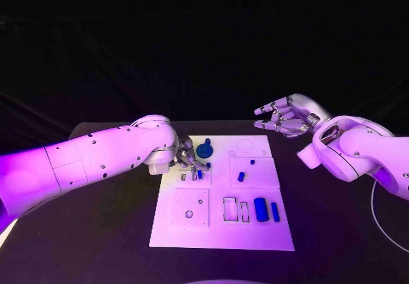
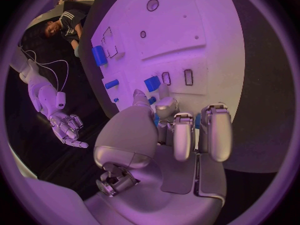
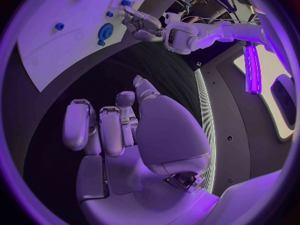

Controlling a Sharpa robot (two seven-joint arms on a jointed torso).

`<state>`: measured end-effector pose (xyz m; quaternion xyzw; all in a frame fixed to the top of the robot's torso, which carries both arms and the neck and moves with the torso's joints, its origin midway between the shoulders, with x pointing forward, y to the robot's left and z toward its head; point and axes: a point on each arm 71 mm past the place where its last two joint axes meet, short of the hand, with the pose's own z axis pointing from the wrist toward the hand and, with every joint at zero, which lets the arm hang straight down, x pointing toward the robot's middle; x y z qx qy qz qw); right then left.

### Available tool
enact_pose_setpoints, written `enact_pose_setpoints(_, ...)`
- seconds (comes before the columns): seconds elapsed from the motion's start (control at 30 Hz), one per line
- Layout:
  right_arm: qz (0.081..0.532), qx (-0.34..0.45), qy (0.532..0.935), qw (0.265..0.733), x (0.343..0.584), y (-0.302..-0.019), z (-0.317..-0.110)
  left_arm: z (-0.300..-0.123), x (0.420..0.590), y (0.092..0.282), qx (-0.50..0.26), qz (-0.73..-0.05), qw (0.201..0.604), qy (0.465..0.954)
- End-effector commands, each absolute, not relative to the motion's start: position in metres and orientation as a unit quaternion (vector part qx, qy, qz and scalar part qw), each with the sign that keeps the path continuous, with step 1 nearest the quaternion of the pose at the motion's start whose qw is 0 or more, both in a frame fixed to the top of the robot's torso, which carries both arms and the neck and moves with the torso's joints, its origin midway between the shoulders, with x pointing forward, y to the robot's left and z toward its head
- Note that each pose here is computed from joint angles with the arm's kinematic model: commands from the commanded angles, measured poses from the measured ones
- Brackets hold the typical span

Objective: Assemble the parts on the task board

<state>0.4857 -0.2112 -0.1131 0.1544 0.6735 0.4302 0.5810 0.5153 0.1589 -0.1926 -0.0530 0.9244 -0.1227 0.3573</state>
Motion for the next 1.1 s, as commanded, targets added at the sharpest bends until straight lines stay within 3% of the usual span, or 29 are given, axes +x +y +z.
enact_pose_setpoints(0.03,0.429,0.147,0.679,0.578,0.4854,-0.2099,-0.1141,-0.1924,0.5141,0.1564,-0.043,-0.121,0.352,0.927)
enact_pose_setpoints(1.1,0.428,0.142,0.677,0.581,0.4848,-0.2084,-0.114,-0.194,0.5119,0.1506,-0.031,-0.122,0.339,0.932)
